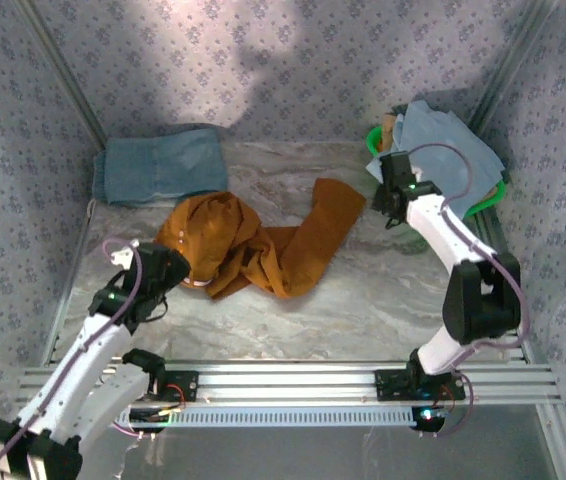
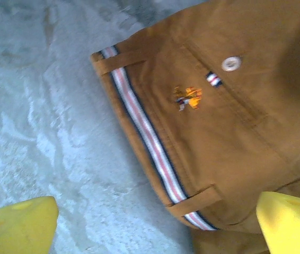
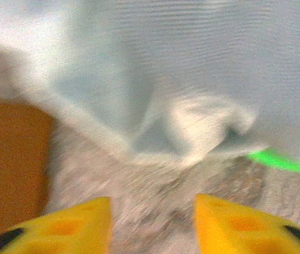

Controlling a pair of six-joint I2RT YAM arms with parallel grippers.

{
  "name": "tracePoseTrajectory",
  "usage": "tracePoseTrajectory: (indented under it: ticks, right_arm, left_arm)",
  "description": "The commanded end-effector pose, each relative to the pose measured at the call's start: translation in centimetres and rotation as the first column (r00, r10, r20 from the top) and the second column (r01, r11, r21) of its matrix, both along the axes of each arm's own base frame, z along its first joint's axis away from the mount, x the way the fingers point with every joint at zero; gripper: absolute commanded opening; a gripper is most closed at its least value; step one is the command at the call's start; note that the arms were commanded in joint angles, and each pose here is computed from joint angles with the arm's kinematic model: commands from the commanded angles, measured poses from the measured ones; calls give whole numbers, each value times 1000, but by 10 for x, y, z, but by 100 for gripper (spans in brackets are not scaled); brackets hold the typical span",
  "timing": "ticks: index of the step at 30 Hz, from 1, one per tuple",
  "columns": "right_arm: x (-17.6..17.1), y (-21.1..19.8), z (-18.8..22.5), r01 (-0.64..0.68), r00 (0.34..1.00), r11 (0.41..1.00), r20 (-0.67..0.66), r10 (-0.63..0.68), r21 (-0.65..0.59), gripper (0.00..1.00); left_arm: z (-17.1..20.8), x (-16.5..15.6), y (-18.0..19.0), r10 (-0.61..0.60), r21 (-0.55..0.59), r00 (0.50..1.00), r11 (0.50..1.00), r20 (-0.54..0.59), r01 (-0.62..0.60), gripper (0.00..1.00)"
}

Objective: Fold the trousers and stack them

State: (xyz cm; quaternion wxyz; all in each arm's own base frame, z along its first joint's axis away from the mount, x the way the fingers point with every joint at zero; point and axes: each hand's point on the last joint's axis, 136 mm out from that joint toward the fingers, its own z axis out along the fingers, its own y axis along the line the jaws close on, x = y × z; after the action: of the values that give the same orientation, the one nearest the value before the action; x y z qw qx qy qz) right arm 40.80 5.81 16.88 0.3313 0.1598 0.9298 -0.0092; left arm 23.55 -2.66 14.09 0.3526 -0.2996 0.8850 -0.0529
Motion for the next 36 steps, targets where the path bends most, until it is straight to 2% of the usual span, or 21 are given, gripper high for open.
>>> tracePoseTrajectory:
  ticks: [1, 3, 5, 9, 13, 15, 17, 19, 21, 23, 25, 35, 36]
  right_arm:
    - [-23, 40, 2, -112, 994, 993, -7, 112, 45, 69]
    - [-34, 63, -2, -167, 985, 982, -20, 169, 83, 73]
    - [-54, 80, -26, -209, 973, 970, -77, 219, 123, 78]
    - [-80, 106, -62, -239, 945, 933, -156, 287, 269, 82]
    - [-105, 130, -106, -240, 900, 878, -244, 361, 415, 82]
    - [-112, 139, -118, -233, 885, 853, -261, 384, 466, 80]
    - [-114, 144, -124, -234, 881, 840, -258, 396, 490, 72]
    - [-114, 145, -128, -230, 880, 837, -261, 396, 496, 51]
    - [-112, 145, -126, -234, 882, 835, -253, 398, 498, 30]
    - [-110, 144, -119, -245, 887, 832, -231, 399, 497, 12]
    - [-107, 140, -109, -253, 896, 834, -206, 393, 491, 0]
    - [-113, 129, -60, -290, 922, 835, -98, 375, 468, 0]
    - [-114, 128, -62, -285, 921, 840, -109, 373, 462, 6]
  left_arm:
    - [-7, 1, -19, -143, 76, 983, 985, -113, 152, 100]
    - [-14, 6, -35, -186, 101, 973, 974, -139, 201, 100]
    - [-23, 8, -53, -232, 119, 960, 961, -156, 252, 100]
    - [-41, 11, -72, -273, 148, 945, 942, -178, 300, 98]
    - [-69, 13, -67, -249, 202, 946, 935, -210, 291, 84]
    - [-74, 16, -70, -261, 204, 942, 931, -211, 304, 67]
    - [-70, 18, -70, -271, 216, 941, 925, -204, 313, 52]
    - [-61, 21, -70, -286, 232, 940, 917, -184, 324, 38]
    - [-47, 23, -70, -307, 244, 939, 909, -156, 338, 22]
    - [-31, 22, -66, -317, 261, 940, 904, -127, 340, 2]
    - [-14, 19, -61, -323, 275, 941, 900, -102, 338, 0]
    - [55, 1, -53, -391, 266, 920, 887, 0, 377, 0]
    - [59, 1, -52, -394, 268, 919, 886, 4, 379, 0]
